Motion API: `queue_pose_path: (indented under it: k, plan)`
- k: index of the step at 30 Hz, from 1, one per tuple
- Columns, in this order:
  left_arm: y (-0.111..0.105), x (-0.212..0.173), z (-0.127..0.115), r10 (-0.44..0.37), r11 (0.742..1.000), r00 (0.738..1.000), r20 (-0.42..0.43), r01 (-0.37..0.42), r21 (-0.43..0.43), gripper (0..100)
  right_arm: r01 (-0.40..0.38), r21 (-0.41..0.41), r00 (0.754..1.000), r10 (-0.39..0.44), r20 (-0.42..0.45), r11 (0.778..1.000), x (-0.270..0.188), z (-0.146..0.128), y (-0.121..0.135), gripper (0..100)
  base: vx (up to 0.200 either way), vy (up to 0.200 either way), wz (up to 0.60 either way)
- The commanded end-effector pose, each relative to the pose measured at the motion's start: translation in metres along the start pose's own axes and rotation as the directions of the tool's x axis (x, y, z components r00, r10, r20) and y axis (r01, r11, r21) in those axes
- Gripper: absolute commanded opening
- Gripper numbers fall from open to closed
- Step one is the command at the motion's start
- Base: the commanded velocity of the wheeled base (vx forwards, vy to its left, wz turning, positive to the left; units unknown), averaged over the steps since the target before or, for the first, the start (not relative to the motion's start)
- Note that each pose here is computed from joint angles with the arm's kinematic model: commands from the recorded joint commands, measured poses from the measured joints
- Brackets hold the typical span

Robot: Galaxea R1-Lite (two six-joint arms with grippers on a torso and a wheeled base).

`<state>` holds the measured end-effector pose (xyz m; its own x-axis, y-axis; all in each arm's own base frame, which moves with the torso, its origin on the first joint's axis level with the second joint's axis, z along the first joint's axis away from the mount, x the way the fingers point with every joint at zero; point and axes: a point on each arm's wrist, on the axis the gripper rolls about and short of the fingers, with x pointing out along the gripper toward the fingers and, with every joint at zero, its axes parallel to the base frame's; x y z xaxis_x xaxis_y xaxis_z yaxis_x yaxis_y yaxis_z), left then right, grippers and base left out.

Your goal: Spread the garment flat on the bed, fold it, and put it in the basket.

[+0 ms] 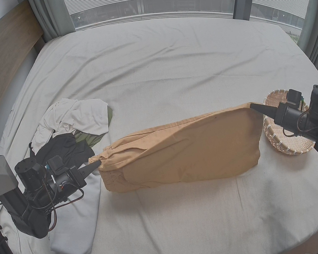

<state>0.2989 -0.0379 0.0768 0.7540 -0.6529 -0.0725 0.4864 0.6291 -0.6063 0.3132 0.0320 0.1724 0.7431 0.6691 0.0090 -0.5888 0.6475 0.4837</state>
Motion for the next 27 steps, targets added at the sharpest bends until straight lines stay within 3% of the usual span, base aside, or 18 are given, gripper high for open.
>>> queue_pose_path:
  k: [1,27]
  plan:
    - [0.006,0.011,0.001,0.004,1.0,1.0,0.015,-0.004,-0.008,0,0.007,0.008,1.0,-0.007,-0.008,1.0,0.012,-0.002,-0.014,0,0.0,0.0,0.0]
    - [0.026,0.046,0.002,0.026,1.0,0.997,0.066,-0.025,-0.012,0,0.011,0.002,1.0,-0.011,0.001,1.0,0.045,-0.003,-0.049,0,0.0,0.0,0.0]
